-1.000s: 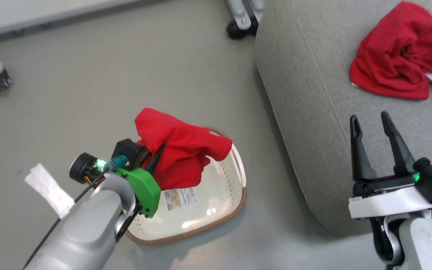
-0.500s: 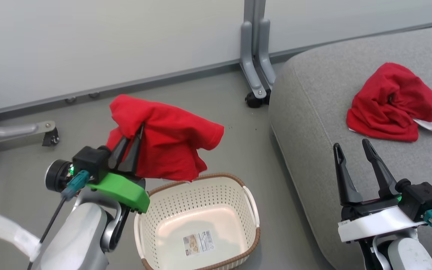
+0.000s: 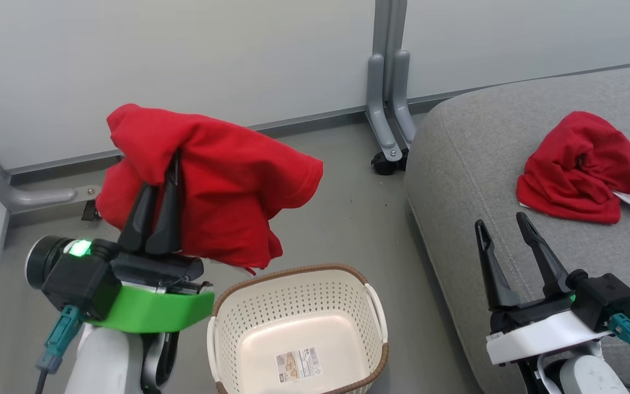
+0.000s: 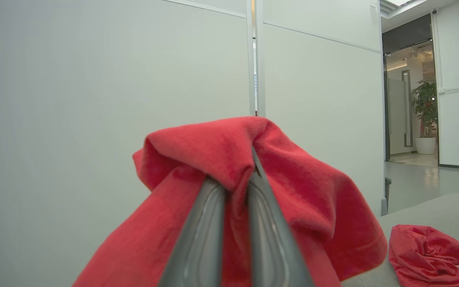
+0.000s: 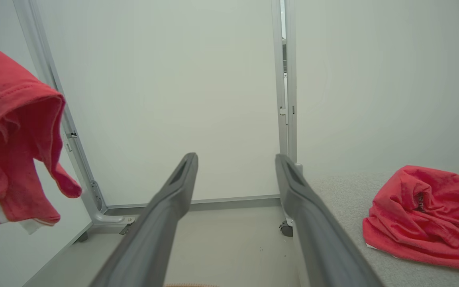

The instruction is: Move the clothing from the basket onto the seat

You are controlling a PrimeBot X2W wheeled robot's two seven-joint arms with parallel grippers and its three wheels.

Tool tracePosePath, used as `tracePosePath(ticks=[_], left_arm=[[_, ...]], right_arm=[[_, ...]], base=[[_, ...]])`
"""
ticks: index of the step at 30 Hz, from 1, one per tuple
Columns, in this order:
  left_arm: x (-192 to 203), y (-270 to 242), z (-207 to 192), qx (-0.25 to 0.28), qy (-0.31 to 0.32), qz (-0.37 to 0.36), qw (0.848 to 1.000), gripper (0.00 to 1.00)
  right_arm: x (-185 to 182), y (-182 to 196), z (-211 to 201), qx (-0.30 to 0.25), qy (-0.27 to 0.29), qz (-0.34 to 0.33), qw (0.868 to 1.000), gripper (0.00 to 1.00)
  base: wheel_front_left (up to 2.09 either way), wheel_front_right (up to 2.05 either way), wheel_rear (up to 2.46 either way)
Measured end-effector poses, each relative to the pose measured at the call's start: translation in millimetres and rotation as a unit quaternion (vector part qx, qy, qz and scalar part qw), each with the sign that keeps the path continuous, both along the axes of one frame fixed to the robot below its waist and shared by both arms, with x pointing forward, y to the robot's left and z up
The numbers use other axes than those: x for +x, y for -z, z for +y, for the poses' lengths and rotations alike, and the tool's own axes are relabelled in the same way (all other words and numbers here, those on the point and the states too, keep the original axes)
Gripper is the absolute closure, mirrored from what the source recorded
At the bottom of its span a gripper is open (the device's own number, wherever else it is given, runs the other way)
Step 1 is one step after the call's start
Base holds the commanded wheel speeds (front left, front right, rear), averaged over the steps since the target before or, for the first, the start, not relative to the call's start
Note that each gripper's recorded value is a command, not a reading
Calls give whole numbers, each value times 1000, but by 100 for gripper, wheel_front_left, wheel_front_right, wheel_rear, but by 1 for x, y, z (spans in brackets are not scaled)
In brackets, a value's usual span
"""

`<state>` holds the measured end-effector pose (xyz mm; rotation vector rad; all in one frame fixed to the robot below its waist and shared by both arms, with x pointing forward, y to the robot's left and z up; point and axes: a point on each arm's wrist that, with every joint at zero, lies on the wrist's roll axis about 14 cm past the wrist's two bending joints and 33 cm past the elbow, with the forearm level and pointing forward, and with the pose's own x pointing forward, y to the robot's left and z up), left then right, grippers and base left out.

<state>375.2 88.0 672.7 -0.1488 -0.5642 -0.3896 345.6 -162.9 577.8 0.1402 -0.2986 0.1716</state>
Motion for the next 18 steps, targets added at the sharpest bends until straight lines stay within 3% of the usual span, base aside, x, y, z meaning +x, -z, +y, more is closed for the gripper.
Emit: tracePosePath(ticks=[6, 14, 18], left_arm=[[-13, -11, -21, 0, 33, -22, 999, 100], [-31, 27, -89, 34, 156, 31, 987, 100], [-29, 32, -97, 32, 173, 42, 984, 100]], right_arm=[[2, 4, 2, -2, -4, 6, 1000, 0], [5, 9, 6, -4, -9, 14, 1000, 0], [4, 11, 4, -6, -6, 17, 1000, 0]], base=[[0, 0, 0], [0, 0, 0], [0, 0, 0]])
